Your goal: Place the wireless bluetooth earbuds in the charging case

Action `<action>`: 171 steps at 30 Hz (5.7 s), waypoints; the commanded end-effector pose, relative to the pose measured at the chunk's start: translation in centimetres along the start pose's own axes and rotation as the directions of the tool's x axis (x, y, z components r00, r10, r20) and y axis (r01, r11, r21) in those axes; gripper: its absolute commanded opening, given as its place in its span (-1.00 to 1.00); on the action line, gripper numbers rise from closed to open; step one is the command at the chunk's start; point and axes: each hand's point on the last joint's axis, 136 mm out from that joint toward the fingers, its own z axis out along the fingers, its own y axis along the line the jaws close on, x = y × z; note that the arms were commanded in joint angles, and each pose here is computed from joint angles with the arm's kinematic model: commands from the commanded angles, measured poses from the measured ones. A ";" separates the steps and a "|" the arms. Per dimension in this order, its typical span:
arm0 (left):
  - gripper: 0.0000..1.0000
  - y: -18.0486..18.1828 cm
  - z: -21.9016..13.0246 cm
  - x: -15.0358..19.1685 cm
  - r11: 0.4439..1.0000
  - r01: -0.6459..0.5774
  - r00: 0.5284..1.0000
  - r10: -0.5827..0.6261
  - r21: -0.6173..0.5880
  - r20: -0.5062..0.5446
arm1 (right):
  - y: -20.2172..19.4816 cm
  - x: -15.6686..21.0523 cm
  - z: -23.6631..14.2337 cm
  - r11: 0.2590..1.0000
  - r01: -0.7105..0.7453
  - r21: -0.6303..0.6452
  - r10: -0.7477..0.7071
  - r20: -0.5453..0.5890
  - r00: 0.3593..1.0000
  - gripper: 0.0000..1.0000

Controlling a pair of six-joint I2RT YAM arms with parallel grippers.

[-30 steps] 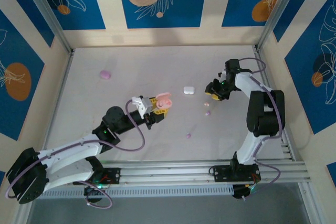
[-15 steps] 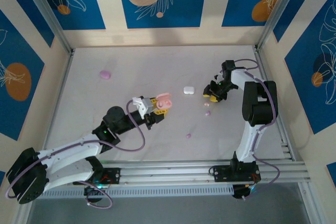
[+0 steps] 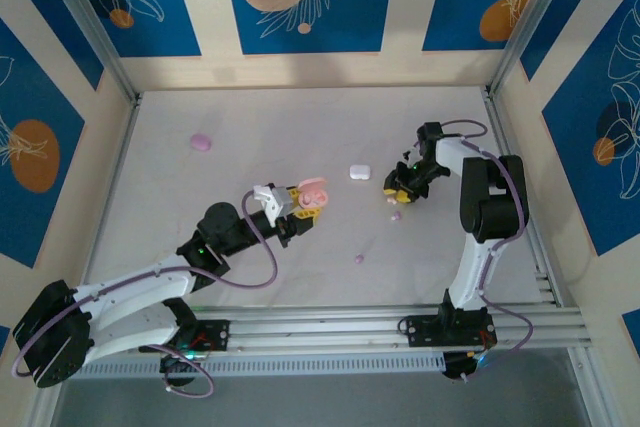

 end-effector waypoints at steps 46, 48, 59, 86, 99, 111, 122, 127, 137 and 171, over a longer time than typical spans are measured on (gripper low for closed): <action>-0.35 -0.3 -0.3 -1.1 1.000 -0.002 0.999 0.002 0.002 0.044 | 2.8 2.0 1.5 0.843 0.352 0.408 -0.328 -0.129 0.936 -0.31; -0.35 -0.3 -0.3 -1.1 1.000 0.000 0.999 0.000 0.001 0.043 | 2.8 2.1 1.8 0.842 0.358 0.404 -0.331 -0.137 0.934 -0.32; -0.35 -0.3 -0.4 -1.1 1.000 0.000 0.999 0.000 -0.002 0.041 | 3.0 2.2 2.4 0.849 0.365 0.382 -0.330 -0.156 0.931 -0.46; -0.35 -0.3 -0.4 -1.0 1.000 0.005 0.999 -0.005 -0.002 0.041 | 2.3 3.2 2.6 0.848 0.348 0.399 -0.296 -0.188 0.937 -0.50; -0.35 -0.3 -0.5 -1.0 1.000 0.001 0.999 -0.001 -0.004 0.039 | 4.8 3.9 -0.1 0.885 0.339 0.318 -0.326 -0.096 0.941 -0.64; -0.34 -0.3 -0.4 -0.6 1.000 -0.011 1.000 0.011 -0.001 0.026 | 14.5 10.5 -11.1 0.906 0.383 -0.179 -0.364 0.131 0.922 -0.64; -0.34 -0.6 -0.3 -0.6 1.000 -0.014 1.000 0.013 0.014 0.028 | 20.5 17.4 -19.5 0.694 0.518 -0.501 -0.441 0.273 0.855 -0.65; -0.34 -0.6 0.0 -0.6 1.000 -0.007 1.000 0.006 0.023 0.031 | 22.0 20.2 -20.3 0.602 0.555 -0.574 -0.506 0.263 0.822 -0.64; -0.34 -1.0 0.6 -0.8 0.999 0.005 0.999 -0.006 0.051 0.035 | 23.5 22.6 -18.1 0.569 0.578 -0.585 -0.594 0.193 0.781 -0.63; -0.34 -1.7 0.6 -1.3 0.995 0.025 0.997 -0.032 0.097 0.068 | 23.2 20.9 -13.9 0.651 0.545 -0.528 -0.577 0.123 0.808 -0.63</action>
